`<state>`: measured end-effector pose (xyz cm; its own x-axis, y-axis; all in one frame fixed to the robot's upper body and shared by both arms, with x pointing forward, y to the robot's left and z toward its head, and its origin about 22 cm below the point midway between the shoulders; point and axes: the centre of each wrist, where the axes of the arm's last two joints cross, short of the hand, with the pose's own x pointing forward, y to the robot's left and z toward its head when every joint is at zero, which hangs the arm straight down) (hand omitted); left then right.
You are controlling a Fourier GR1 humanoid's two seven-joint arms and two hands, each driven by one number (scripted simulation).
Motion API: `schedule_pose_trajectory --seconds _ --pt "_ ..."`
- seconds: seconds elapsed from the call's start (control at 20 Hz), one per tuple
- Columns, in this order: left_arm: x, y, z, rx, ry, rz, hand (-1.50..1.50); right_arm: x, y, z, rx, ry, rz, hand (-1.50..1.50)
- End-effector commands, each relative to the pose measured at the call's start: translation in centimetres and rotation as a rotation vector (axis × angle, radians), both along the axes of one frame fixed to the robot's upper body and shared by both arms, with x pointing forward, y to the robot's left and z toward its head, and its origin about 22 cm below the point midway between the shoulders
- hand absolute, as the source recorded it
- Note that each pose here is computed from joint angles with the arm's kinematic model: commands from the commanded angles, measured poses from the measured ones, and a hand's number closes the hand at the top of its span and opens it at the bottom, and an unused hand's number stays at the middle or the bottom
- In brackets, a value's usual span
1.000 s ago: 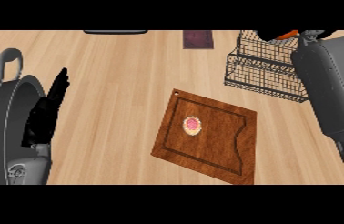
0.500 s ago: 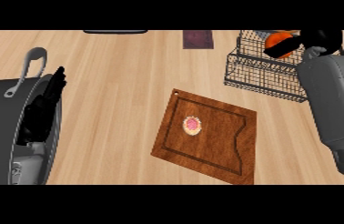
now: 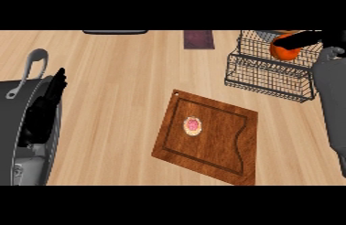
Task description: Pick the squash from the cutting board and place it in the tiered basket
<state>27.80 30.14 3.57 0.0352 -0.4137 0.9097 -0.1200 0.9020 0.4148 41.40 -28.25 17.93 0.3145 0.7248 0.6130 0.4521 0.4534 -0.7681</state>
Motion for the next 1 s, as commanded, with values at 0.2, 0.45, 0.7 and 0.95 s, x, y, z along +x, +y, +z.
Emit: schedule_pose_trajectory --seconds 0.2,0.45,0.7,0.95 --pt "0.5 -2.3 -0.9 -0.011 0.001 0.004 0.0 -3.1 -3.2 5.0 0.061 -0.097 -0.115 -1.5" --pt "0.0 -0.7 -0.5 -0.011 0.0 0.038 0.0 -8.0 -7.1 5.7 0.214 -0.075 -0.166 -1.5" --pt "-0.7 0.1 -1.0 -0.024 -0.005 0.03 0.0 -14.8 -11.6 5.4 0.217 -0.068 -0.146 -1.5" --pt "0.1 1.5 0.5 -0.009 0.002 0.043 0.0 -21.1 -14.3 3.6 0.26 -0.148 -0.131 -1.5"
